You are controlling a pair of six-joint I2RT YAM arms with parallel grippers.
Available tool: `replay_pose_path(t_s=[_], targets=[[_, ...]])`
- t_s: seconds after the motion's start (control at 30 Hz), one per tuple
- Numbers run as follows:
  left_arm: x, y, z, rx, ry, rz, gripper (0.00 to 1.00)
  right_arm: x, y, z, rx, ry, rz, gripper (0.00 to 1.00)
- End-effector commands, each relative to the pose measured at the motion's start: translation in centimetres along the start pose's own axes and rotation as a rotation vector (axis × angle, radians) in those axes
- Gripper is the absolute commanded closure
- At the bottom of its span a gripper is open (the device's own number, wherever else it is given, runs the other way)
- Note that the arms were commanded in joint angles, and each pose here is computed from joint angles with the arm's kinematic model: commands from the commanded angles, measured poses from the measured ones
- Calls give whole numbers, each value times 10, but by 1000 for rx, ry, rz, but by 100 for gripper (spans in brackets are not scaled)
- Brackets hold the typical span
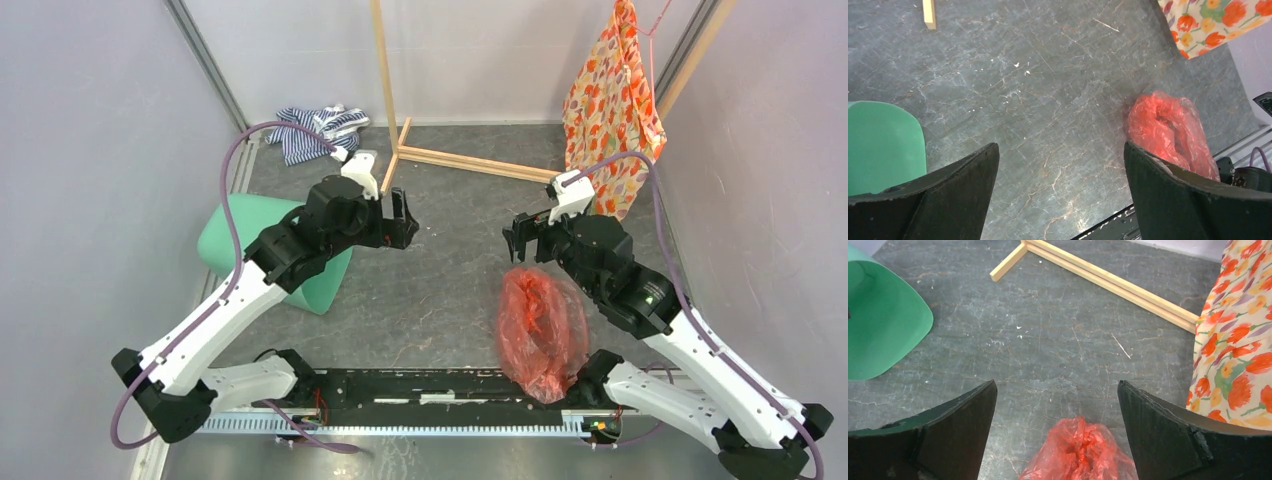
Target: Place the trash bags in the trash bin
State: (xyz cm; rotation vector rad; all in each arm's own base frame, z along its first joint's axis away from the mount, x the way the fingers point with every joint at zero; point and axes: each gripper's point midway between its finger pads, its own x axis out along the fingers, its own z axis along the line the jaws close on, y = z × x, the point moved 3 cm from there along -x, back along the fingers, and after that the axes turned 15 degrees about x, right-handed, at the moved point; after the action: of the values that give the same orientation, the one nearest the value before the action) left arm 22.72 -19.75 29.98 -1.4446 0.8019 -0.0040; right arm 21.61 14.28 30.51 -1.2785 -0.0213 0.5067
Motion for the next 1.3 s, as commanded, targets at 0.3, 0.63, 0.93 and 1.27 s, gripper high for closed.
replay_pose_path(t_s=[0.3, 0.63, 0.93, 1.27], targets=[[11, -22, -12, 61, -7, -51, 0, 7, 44, -17, -8, 67, 177, 2], [19, -20, -18, 47, 8, -53, 0, -5, 101, -25, -5, 45, 398, 2], [25, -6, -26, 34, 59, -21, 0, -19, 147, -31, 58, 52, 538, 2], [37, 14, -34, -2, 103, 27, 0, -18, 188, -27, 136, 45, 624, 35]])
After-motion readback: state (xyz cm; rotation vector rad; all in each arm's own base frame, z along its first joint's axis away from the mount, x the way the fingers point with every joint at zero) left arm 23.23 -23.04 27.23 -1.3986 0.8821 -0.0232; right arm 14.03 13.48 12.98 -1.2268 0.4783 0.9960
